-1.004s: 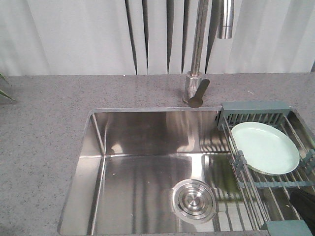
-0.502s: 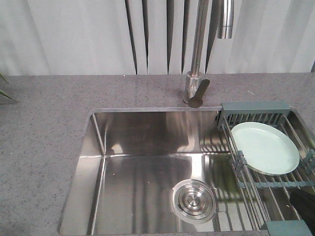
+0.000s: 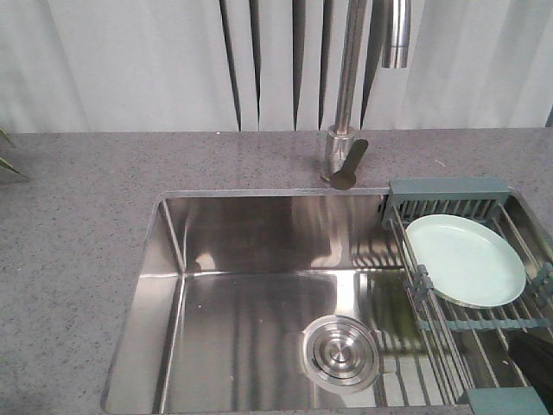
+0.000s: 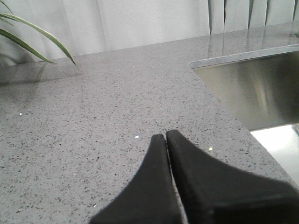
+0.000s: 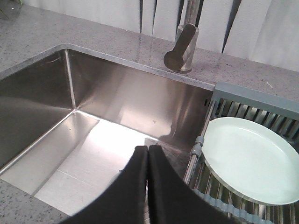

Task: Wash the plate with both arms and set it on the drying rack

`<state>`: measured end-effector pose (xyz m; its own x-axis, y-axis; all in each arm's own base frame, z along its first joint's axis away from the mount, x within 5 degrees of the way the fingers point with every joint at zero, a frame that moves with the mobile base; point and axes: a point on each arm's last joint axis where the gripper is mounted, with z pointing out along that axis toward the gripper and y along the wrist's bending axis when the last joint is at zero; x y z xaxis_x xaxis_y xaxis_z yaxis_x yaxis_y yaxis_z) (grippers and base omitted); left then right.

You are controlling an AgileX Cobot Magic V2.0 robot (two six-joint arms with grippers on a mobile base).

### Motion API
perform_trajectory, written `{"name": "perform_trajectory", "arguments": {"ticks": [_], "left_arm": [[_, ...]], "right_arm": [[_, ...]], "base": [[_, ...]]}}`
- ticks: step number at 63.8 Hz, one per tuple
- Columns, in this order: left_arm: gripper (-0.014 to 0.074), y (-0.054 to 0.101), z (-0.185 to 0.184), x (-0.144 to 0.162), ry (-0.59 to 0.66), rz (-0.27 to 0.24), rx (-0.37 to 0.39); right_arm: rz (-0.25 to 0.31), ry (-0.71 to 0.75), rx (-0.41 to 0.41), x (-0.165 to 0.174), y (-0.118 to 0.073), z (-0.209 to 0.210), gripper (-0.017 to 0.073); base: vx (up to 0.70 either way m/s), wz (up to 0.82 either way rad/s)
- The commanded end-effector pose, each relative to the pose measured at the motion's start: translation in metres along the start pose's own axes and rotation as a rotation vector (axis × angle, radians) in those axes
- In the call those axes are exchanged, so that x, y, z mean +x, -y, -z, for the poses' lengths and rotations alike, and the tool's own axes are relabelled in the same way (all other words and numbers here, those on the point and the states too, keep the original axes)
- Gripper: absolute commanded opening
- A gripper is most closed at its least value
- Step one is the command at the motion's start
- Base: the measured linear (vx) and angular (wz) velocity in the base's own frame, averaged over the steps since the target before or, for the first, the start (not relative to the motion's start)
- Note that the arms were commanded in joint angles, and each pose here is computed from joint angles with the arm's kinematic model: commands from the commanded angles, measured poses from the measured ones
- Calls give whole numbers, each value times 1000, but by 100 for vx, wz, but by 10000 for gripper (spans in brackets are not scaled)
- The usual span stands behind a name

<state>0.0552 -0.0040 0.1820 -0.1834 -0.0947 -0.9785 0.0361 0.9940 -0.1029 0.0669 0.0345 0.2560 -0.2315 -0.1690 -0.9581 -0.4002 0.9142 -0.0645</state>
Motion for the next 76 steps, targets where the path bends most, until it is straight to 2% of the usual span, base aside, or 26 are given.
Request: {"name": "perform_trajectory", "arguments": {"ticks": [1,10,18,21,24,29,35,39,42,53,60,69,76], "left_arm": [[-6,1,4,-17,124,8,4],[-6,1,4,-17,124,8,4],[-6,1,4,-17,124,8,4],[-6,1,4,-17,124,8,4],[-6,1,4,-17,124,8,4],[-6,1,4,-17,124,8,4],[-6,1,4,-17,124,8,4],[-6,1,4,-17,124,8,4],[-6,1,4,-17,124,8,4],[-6,1,4,-17,124,8,4],[-6,1,4,-17,124,8,4],[-6,1,4,-17,124,8,4],[-6,1,4,-17,124,8,4]], "right_arm": [[-11,50,33,-11,4,2,-4],[-10,51,34,-11,4,2,-4],[-1,85,67,-13,5,5,-4],[25,89,77,-13,5,7,-4],[83,76,100,-11,5,9,-4],[138,70,134,-9,6,14,-4],[92,95,188,-8,9,20,-4],[29,97,226,-6,12,23,-4],[-39,111,267,-1,15,24,-4],[-170,164,363,29,22,17,-4],[-189,196,375,44,22,15,-4],[-177,254,389,53,22,11,-4],[-188,351,404,60,25,7,-4]], "base": [[0,0],[0,0],[0,0],[0,0],[0,0],[0,0],[0,0],[0,0],[0,0],[0,0],[0,0],[0,0],[0,0]]}}
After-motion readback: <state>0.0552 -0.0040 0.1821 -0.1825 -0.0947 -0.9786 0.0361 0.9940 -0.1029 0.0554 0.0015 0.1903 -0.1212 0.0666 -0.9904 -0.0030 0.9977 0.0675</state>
